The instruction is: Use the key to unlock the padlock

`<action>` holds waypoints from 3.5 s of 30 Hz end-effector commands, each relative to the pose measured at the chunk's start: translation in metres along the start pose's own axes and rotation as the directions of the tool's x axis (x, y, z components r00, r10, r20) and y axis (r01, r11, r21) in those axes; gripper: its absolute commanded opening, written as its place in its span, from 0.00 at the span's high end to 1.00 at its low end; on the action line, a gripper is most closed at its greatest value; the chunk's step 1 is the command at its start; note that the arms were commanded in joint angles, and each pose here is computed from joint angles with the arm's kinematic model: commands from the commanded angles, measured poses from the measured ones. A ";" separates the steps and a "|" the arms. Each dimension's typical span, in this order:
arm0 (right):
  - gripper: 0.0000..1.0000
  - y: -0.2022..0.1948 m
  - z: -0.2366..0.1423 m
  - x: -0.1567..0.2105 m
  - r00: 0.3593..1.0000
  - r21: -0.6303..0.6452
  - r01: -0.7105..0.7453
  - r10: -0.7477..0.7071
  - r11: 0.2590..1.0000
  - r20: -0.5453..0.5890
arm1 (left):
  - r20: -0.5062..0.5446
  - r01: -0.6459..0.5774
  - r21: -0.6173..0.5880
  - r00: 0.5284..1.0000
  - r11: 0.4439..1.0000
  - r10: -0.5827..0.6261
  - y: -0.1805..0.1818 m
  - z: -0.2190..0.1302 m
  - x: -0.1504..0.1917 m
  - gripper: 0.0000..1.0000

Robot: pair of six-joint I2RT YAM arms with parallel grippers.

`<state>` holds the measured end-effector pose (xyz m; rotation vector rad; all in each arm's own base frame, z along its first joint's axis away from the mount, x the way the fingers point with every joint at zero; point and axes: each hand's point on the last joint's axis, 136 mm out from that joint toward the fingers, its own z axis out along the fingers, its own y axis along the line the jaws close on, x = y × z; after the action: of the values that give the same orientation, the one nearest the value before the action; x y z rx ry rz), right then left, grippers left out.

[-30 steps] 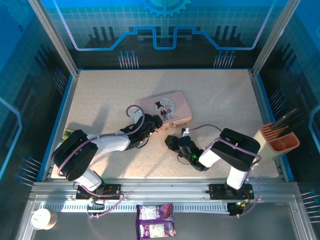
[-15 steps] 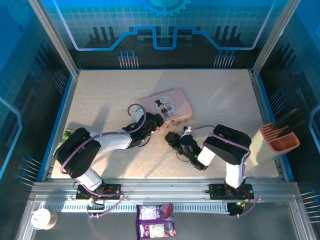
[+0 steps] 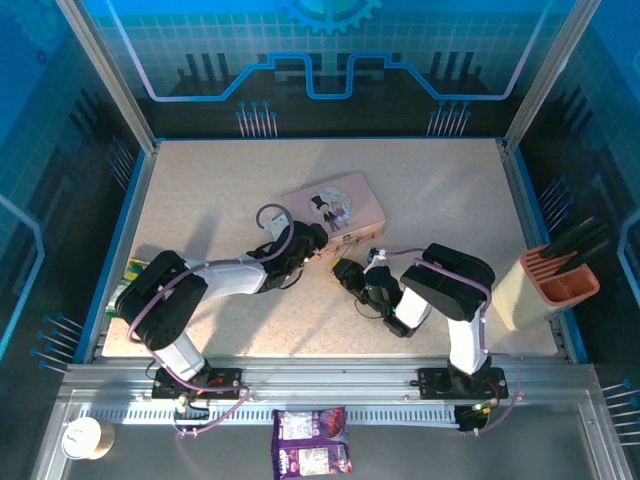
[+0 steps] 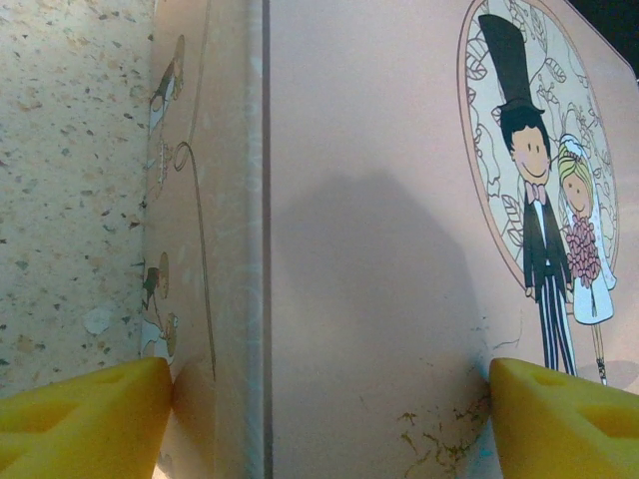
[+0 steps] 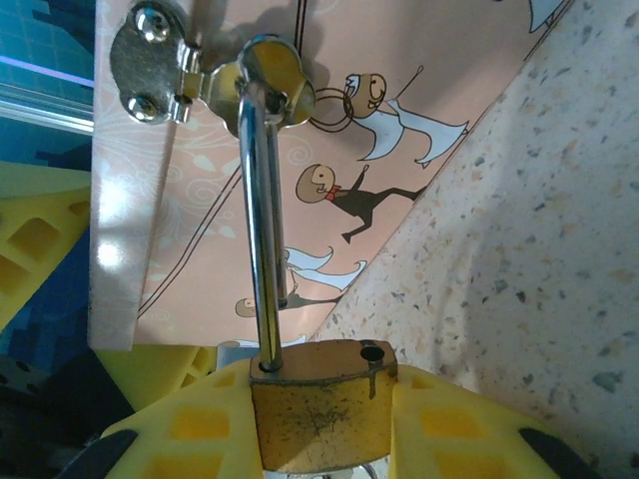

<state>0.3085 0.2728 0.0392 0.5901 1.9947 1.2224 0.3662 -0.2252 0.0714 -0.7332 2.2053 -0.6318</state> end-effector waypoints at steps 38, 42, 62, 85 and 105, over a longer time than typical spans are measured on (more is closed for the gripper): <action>1.00 0.019 0.015 -0.116 0.981 -0.063 -0.043 0.054 0.997 0.186 | -0.166 -0.071 -0.178 0.985 0.981 0.041 0.054 0.017 0.038 0.23; 1.00 0.019 0.009 -0.122 0.984 -0.030 -0.006 0.011 1.000 0.179 | -0.163 -0.075 -0.180 0.986 0.981 0.045 0.054 0.017 0.036 0.22; 1.00 0.032 -0.091 -0.110 0.770 0.172 0.618 -0.547 0.767 -0.329 | -0.192 -0.308 -0.141 0.941 0.941 0.279 0.012 0.044 -0.038 0.18; 1.00 -0.026 -0.110 -0.014 0.367 0.149 0.895 -0.504 0.421 -0.782 | 0.036 -0.476 -0.017 0.878 0.879 0.477 0.065 -0.139 -0.058 0.08; 0.58 -0.029 -0.110 0.022 0.201 0.066 0.956 -0.478 0.285 -0.855 | 0.078 -0.514 -0.038 0.853 0.857 0.516 0.072 -0.144 -0.063 0.05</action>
<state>0.2097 0.2101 0.0247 -0.8508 2.7794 -0.0110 0.2719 -0.1080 0.1496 -0.1516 2.1999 -0.3477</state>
